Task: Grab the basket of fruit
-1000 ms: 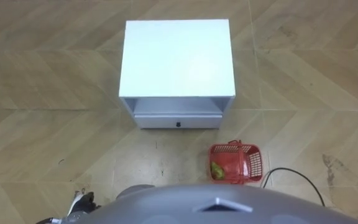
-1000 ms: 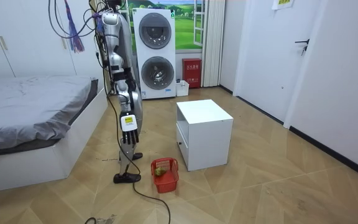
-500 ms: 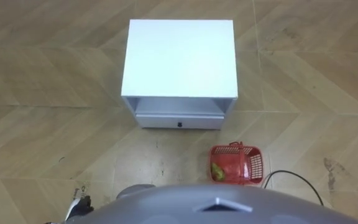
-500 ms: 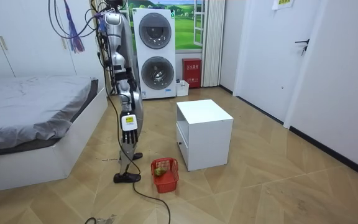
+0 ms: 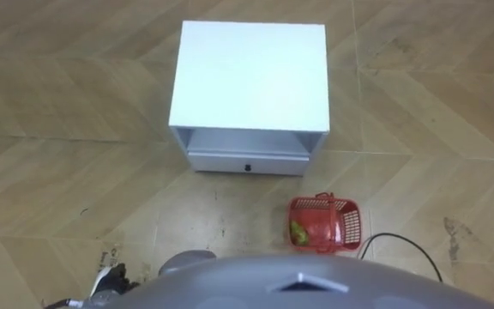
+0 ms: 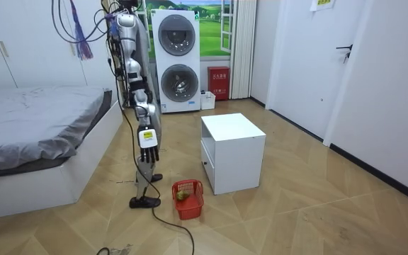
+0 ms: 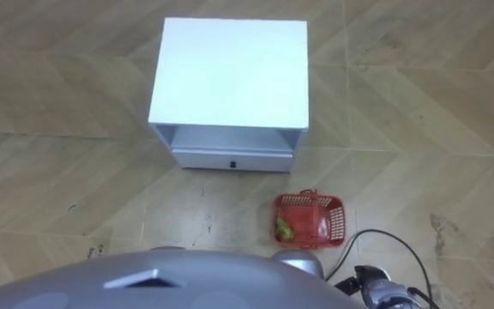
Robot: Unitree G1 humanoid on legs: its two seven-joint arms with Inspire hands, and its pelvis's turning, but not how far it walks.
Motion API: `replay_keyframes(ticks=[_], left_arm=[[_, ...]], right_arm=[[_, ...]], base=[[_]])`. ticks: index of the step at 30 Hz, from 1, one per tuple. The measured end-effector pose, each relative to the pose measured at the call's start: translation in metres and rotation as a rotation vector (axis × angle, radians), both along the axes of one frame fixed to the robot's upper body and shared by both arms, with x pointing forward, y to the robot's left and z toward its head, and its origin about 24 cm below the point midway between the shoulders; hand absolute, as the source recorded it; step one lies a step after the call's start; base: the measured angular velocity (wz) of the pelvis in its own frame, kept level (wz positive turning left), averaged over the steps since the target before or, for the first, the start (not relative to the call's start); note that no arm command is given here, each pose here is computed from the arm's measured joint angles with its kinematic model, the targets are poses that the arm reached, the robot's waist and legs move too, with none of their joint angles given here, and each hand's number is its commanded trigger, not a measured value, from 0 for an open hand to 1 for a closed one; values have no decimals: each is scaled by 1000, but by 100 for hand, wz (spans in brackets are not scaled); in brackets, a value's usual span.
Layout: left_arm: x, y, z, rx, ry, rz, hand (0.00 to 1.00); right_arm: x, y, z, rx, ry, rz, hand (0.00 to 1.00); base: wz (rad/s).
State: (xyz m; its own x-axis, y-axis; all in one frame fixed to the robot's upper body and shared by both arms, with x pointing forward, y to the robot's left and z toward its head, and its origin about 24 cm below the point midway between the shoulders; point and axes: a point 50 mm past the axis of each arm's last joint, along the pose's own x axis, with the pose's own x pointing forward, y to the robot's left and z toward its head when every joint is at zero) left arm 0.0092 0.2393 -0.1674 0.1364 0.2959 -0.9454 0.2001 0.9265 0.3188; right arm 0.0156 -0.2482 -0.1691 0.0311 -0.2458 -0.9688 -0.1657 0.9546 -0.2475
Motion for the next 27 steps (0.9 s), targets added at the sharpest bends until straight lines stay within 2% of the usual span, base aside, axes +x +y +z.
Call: replay_keyframes(ticks=[7,11,13,16,18,21,24,27], left_arm=[[-3,5,0,-6,7,73,0],[-6,20,4,20,-21,140,0],[4,25,6,32,-55,149,0],[31,37,11,72,-116,170,0],[64,46,18,118,-199,184,0],[103,51,29,155,-318,211,0],[114,50,32,151,-362,211,0],[108,47,29,158,-333,208,0]], right_arm=[[13,-3,2,-38,-41,-14,0],[18,-6,3,-50,-89,-87,0],[36,-9,7,-64,-161,-126,0],[92,-7,16,-42,-347,-182,0],[140,0,30,1,-486,-194,0],[183,3,49,40,-623,-226,0],[185,-1,52,39,-653,-219,0],[174,-6,50,22,-661,-227,0]], base=[[-5],[37],[30],[24],[4],[4],[22],[18]])
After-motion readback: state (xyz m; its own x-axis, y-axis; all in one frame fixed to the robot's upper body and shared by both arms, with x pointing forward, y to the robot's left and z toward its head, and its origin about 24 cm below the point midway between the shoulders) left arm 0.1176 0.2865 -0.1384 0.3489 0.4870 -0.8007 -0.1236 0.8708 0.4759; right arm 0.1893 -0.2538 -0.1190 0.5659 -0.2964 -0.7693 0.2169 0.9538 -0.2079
